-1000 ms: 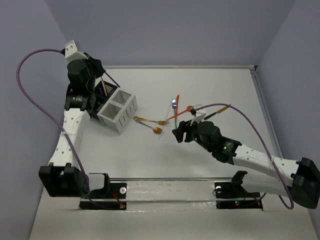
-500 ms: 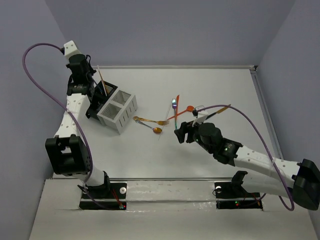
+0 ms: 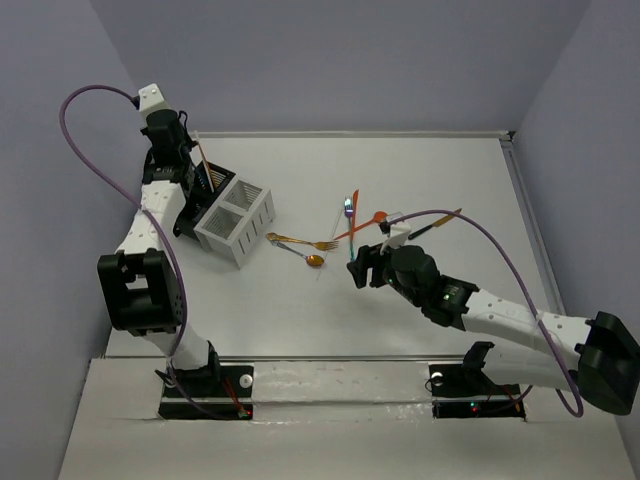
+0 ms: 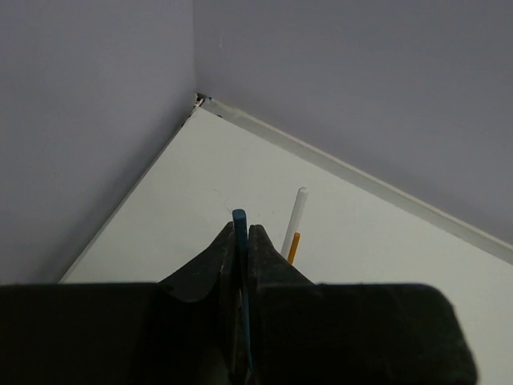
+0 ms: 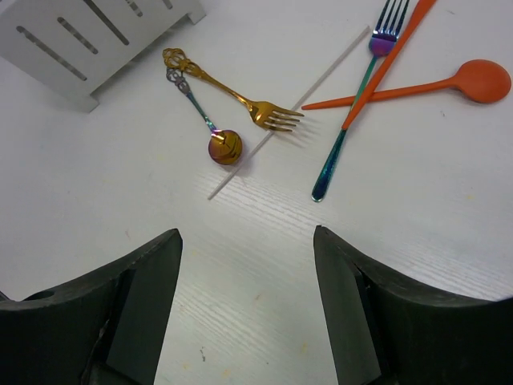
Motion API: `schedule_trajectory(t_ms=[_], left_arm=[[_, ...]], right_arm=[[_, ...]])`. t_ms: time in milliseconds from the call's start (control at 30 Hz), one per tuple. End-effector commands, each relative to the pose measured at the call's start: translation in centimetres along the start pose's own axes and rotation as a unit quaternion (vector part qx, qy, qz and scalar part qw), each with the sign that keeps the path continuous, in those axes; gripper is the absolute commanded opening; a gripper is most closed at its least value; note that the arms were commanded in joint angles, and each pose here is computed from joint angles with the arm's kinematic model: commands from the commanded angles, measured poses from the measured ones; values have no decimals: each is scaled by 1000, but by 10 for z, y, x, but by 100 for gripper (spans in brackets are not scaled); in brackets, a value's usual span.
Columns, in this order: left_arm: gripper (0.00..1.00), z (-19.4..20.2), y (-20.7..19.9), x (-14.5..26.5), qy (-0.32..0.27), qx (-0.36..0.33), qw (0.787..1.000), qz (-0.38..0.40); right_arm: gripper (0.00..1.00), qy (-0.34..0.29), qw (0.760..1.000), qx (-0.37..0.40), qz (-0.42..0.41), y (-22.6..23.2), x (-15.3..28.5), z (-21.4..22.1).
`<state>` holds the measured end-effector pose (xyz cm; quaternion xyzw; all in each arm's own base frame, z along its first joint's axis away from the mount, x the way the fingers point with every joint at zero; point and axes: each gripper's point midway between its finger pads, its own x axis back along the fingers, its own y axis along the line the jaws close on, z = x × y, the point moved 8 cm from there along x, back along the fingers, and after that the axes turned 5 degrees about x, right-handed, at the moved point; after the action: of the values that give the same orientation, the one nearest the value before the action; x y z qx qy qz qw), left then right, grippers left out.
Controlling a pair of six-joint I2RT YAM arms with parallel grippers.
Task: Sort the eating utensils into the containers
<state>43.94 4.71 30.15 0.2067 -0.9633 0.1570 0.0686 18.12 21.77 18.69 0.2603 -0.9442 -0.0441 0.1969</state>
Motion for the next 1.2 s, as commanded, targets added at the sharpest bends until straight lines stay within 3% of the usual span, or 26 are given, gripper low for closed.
schedule_trajectory(t_ms=[0, 133, 300, 367, 400, 600, 867, 967, 1100, 1167], left_arm=[[6, -24, -9, -5, -58, 31, 998, 17], [9, -14, -10, -12, -52, 37, 998, 23], [43, -4, -9, -16, -42, 42, 998, 20], [53, -6, -9, -13, -47, 44, 998, 23], [63, -8, -9, -10, -50, 48, 997, 25], [93, -24, -15, 11, -65, 67, 995, 47], [98, -62, -31, 77, -107, 129, 977, 128], [98, -61, -48, 112, -94, 155, 967, 177], [99, -54, -64, 158, -70, 165, 955, 238], [99, -46, -64, 182, -49, 177, 941, 282]], right_arm=[[73, -29, 1000, -3, -4, 5, -2, -12], [73, -22, 1000, 2, 8, 1, -5, -10], [73, -14, 1000, 5, 18, 0, -9, -7], [73, -10, 1000, 7, 21, 0, -11, -6], [73, -6, 1000, 8, 27, -1, -12, -5], [69, 8, 999, 5, 52, -8, -18, -1], [52, 26, 997, -10, 71, -13, -28, 1], [35, 37, 996, -23, 81, -5, -38, -14], [23, 58, 990, -23, 124, -4, -54, -19], [22, 54, 989, -27, 135, -2, -68, -28]])
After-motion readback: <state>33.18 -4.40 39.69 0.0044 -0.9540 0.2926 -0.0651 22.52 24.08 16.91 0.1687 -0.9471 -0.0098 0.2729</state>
